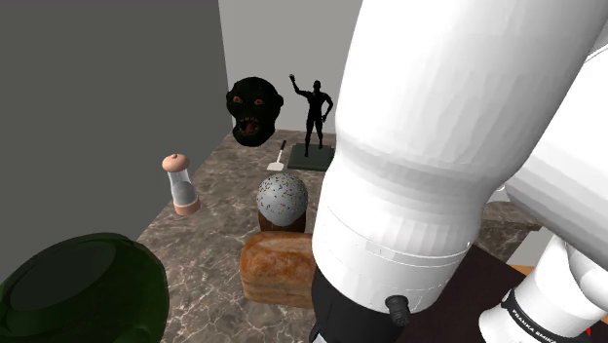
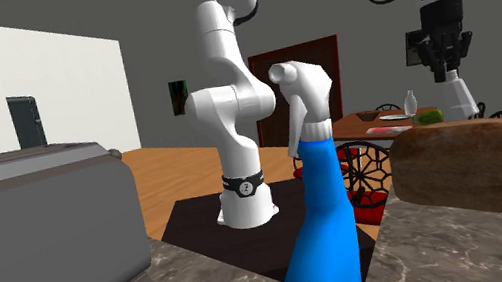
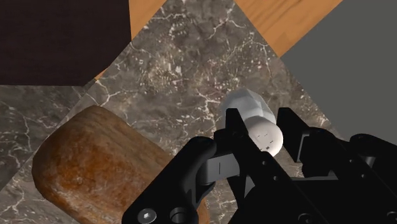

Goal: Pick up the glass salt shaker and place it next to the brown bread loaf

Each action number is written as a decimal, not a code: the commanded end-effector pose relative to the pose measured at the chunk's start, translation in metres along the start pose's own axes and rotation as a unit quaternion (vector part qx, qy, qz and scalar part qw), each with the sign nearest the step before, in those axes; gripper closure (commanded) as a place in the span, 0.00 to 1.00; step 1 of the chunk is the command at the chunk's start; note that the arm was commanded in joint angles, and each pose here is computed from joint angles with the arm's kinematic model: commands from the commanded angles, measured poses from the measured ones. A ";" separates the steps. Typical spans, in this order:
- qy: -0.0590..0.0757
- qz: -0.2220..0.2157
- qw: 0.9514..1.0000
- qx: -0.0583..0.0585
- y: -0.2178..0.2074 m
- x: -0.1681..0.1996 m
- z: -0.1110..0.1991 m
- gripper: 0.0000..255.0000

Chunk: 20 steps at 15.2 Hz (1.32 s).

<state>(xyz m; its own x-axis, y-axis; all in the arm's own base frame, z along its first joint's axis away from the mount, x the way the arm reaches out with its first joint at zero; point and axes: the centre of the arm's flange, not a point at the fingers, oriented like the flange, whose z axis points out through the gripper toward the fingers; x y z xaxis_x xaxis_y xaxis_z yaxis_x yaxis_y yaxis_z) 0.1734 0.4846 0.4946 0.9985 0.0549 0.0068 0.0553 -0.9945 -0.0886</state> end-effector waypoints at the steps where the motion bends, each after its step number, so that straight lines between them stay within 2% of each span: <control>1: 0.000 0.000 1.000 0.000 0.001 -0.001 0.011 1.00; 20: 0.000 0.000 1.000 0.000 0.010 -0.002 0.111 1.00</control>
<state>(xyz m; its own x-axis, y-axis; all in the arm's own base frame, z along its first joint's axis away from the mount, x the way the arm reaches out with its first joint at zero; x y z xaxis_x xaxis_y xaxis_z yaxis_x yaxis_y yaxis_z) 0.1722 0.4846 0.3895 0.9985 0.0545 0.0069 0.0549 -0.9946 -0.0883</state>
